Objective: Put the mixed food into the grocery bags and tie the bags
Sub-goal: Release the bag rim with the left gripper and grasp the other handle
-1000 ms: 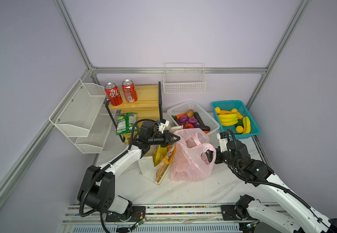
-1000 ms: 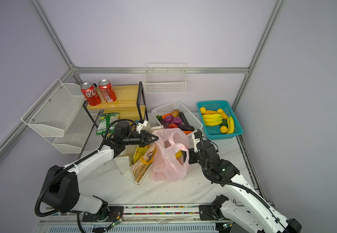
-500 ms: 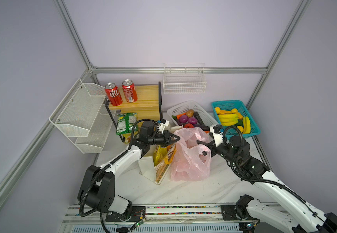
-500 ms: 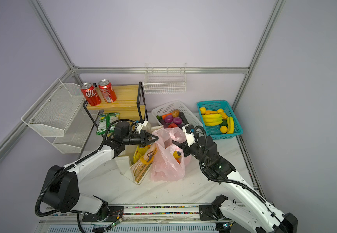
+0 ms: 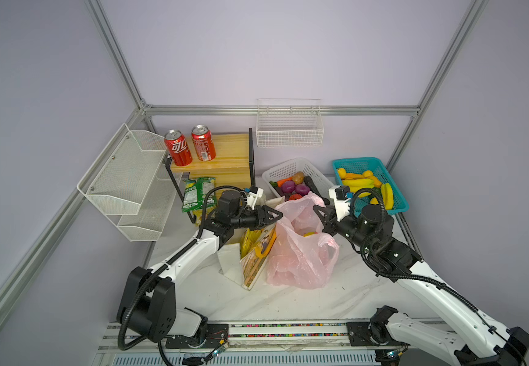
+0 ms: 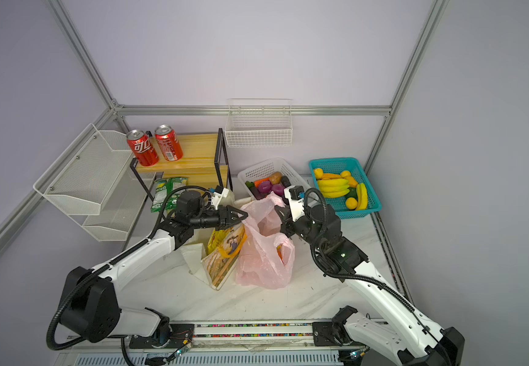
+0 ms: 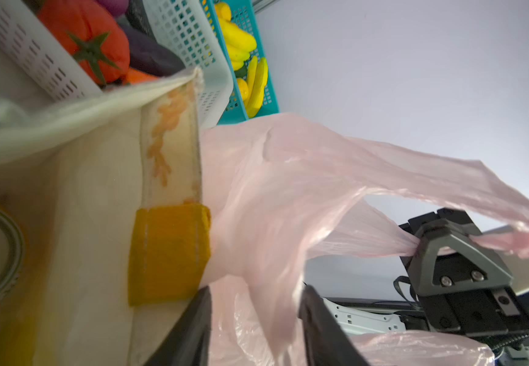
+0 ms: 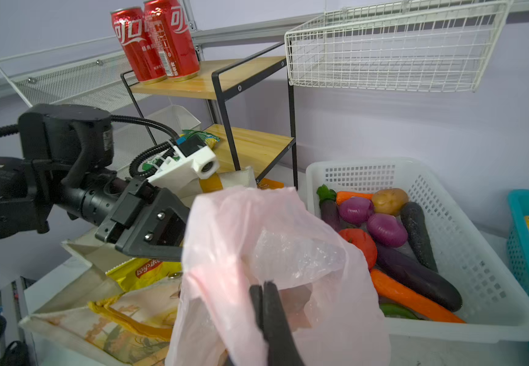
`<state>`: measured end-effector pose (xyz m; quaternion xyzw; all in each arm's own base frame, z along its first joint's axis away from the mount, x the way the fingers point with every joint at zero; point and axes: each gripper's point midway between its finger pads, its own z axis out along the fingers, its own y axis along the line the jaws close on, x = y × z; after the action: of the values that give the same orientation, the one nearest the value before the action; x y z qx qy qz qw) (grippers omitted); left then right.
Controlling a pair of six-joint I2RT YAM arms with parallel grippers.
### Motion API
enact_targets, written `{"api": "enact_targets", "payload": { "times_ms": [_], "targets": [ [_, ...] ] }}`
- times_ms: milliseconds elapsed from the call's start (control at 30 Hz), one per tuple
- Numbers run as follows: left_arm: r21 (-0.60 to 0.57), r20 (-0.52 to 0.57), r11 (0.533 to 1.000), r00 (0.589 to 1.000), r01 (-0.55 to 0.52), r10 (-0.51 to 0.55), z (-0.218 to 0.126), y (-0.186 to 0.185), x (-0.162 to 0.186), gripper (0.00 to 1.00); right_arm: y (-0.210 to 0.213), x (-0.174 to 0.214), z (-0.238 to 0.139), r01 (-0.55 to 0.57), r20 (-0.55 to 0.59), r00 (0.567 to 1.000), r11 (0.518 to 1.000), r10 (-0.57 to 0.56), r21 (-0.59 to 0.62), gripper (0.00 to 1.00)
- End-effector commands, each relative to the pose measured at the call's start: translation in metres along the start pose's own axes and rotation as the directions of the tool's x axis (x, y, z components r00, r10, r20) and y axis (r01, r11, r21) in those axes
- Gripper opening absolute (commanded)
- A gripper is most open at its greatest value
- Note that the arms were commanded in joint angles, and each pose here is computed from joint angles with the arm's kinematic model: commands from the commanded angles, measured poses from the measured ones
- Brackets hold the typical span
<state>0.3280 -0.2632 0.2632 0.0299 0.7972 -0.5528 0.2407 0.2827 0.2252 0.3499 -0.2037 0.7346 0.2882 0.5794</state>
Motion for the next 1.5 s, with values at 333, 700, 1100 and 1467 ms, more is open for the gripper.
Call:
{"api": "enact_targets", "payload": {
  "times_ms": [333, 700, 1100, 1467],
  "targets": [
    [-0.127, 0.287, 0.783, 0.733, -0.610, 0.617, -0.084, -0.139, -0.018, 0.76, -0.022, -0.010, 0.023, -0.288, -0.078, 0.955, 0.958, 0.286, -0.012, 0.00],
    [0.044, 0.094, 0.311, 0.314, -0.949, 0.945, -0.059, -0.185, 0.109, 0.79, -0.032, -0.001, 0.033, -0.300, -0.111, 0.948, 0.954, 0.298, 0.001, 0.00],
    [-0.103, 0.090, 0.198, 0.189, -0.975, 0.978, 0.019, -0.214, 0.113, 0.77, -0.032, 0.005, 0.040, -0.285, -0.135, 0.950, 0.959, 0.281, -0.008, 0.00],
    [-0.122, 0.153, 0.185, 0.166, -0.975, 0.974, 0.060, -0.233, 0.107, 0.63, -0.033, 0.004, 0.042, -0.275, -0.132, 0.953, 0.961, 0.271, -0.014, 0.00]
  ]
}}
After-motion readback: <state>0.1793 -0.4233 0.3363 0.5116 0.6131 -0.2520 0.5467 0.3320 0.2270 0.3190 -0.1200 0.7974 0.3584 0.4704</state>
